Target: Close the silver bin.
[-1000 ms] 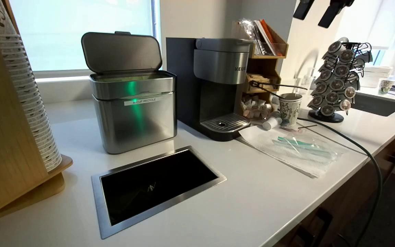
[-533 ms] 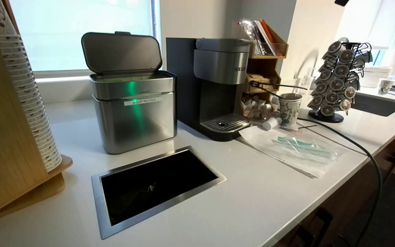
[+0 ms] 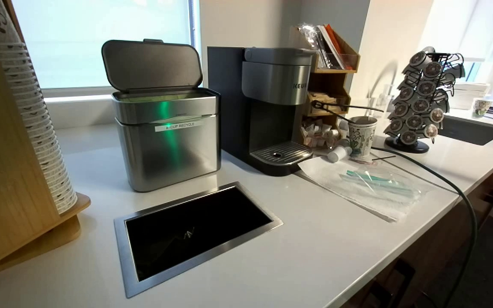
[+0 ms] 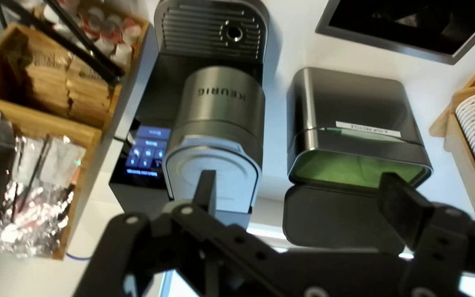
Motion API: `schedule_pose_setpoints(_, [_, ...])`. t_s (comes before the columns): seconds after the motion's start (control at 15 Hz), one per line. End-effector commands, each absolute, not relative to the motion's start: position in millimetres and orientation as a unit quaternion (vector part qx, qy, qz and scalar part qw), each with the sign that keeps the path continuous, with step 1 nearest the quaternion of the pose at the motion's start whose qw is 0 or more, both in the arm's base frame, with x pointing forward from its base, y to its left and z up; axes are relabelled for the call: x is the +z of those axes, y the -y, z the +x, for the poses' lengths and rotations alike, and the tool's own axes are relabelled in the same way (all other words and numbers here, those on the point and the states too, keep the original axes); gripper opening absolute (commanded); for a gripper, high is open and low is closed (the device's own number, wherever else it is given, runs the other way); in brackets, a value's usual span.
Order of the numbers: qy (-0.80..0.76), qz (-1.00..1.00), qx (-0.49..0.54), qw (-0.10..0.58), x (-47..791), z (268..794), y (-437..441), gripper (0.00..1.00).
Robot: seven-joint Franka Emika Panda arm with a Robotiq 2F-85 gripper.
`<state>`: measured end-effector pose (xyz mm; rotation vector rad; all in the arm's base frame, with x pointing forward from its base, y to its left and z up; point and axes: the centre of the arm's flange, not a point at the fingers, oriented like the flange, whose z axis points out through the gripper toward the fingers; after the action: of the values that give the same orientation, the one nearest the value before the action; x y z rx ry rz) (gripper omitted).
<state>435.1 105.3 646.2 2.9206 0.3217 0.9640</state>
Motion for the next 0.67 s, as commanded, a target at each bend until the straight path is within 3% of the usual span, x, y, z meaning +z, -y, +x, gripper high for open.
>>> schedule_pose_setpoints(0.0, [-0.098,0.93,0.349,0.06,669,478,-134,1.0])
schedule_pose_setpoints(0.13, [-0.11,0.932,0.342,0.049,660,460,-127,1.0])
schedule_pose_setpoints(0.6, [-0.085,0.929,0.356,0.051,658,477,-130,1.0])
